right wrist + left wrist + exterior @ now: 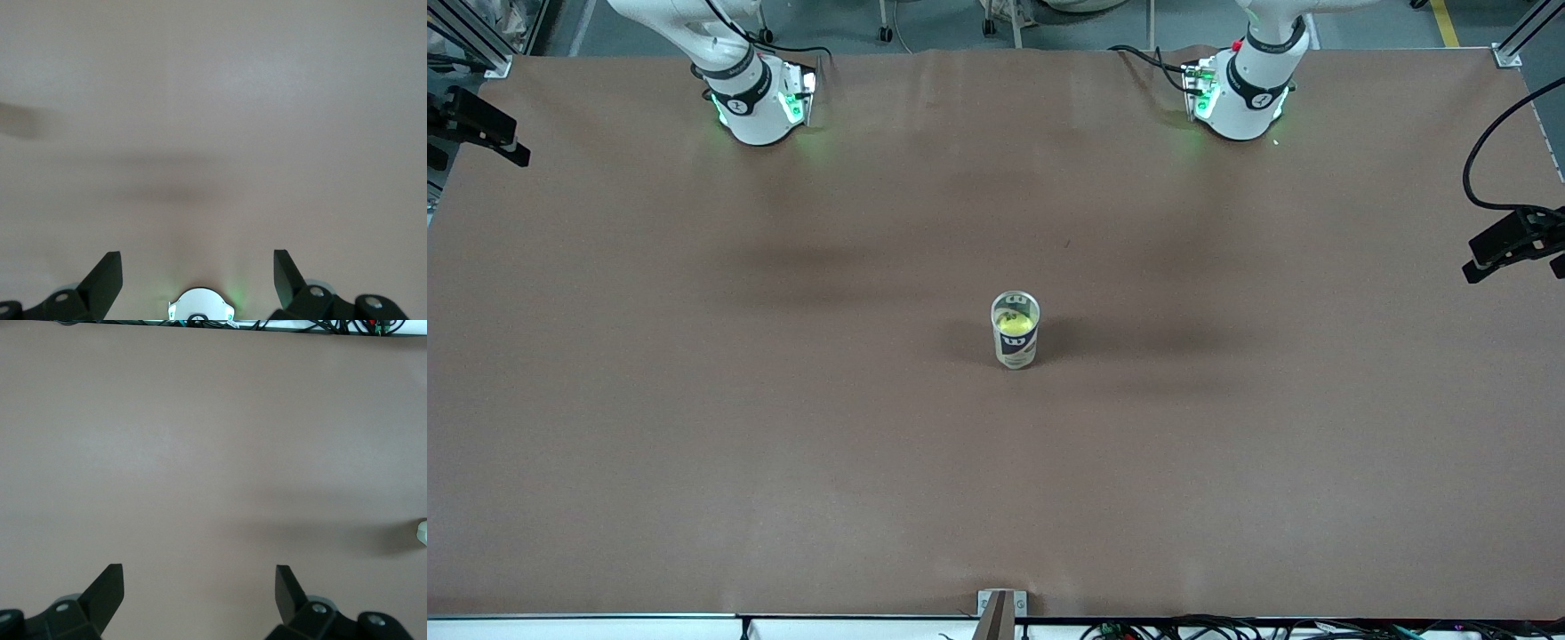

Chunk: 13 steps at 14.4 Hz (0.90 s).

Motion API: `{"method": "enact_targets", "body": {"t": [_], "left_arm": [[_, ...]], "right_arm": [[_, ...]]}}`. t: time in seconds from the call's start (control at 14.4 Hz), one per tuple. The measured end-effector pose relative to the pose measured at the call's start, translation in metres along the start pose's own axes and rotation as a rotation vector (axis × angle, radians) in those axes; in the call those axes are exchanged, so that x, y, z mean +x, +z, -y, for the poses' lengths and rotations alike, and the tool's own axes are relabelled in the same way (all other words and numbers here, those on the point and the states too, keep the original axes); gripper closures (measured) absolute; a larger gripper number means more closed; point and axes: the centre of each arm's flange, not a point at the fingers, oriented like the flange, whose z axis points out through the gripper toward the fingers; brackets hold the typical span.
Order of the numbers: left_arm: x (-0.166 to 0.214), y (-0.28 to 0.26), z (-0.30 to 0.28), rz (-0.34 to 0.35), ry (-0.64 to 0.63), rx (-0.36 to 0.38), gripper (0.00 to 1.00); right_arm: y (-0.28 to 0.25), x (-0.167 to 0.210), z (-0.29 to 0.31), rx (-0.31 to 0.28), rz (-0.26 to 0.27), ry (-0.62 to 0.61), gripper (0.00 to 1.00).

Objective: Insert tennis ball vertically with right arm

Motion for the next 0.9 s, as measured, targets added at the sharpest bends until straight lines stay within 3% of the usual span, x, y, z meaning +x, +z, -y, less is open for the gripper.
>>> {"method": "enact_targets", "body": {"t": [0.49,0.9], "left_arm": [[-0.003,-0.004,0.003,-0.004,-0.006,0.001,0.0],[-0.029,-0.009,-0.002,0.022,0.003,-0.015,0.0]], "right_arm": [[0.0,0.0,-0.002,0.023,0.0,0.004,0.0],[0.0,-0.001,-0.003,0.023,0.0,0.005,0.0]]}}
